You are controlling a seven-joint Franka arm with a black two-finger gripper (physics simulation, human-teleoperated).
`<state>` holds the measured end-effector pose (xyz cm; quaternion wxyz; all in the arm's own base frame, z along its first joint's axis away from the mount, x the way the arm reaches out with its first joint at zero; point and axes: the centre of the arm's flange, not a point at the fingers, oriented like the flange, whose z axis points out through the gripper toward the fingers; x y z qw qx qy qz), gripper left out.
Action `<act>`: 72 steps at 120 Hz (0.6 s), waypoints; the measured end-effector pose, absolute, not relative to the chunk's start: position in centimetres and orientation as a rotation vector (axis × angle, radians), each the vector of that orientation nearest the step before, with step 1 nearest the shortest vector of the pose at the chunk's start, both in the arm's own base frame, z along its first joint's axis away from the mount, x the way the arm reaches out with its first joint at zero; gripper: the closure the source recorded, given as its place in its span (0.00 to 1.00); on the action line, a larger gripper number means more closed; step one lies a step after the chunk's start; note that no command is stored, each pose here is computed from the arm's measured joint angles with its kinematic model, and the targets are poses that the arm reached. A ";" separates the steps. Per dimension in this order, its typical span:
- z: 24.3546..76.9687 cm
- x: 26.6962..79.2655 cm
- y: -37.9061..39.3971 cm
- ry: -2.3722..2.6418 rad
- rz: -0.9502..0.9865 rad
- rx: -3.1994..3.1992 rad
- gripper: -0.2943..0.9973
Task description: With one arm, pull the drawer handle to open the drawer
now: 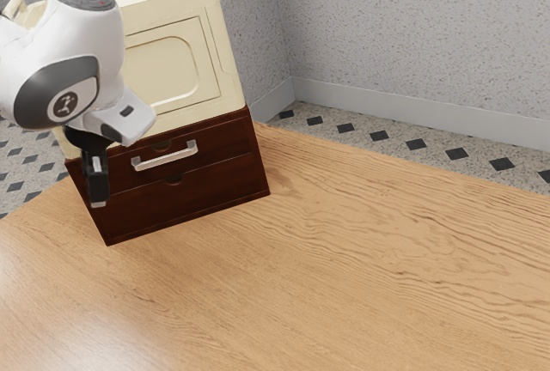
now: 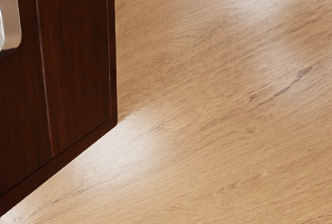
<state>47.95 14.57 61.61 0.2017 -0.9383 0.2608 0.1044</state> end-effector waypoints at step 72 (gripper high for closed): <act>57.8 52.1 14.2 0.846 0.055 -2.435 0.23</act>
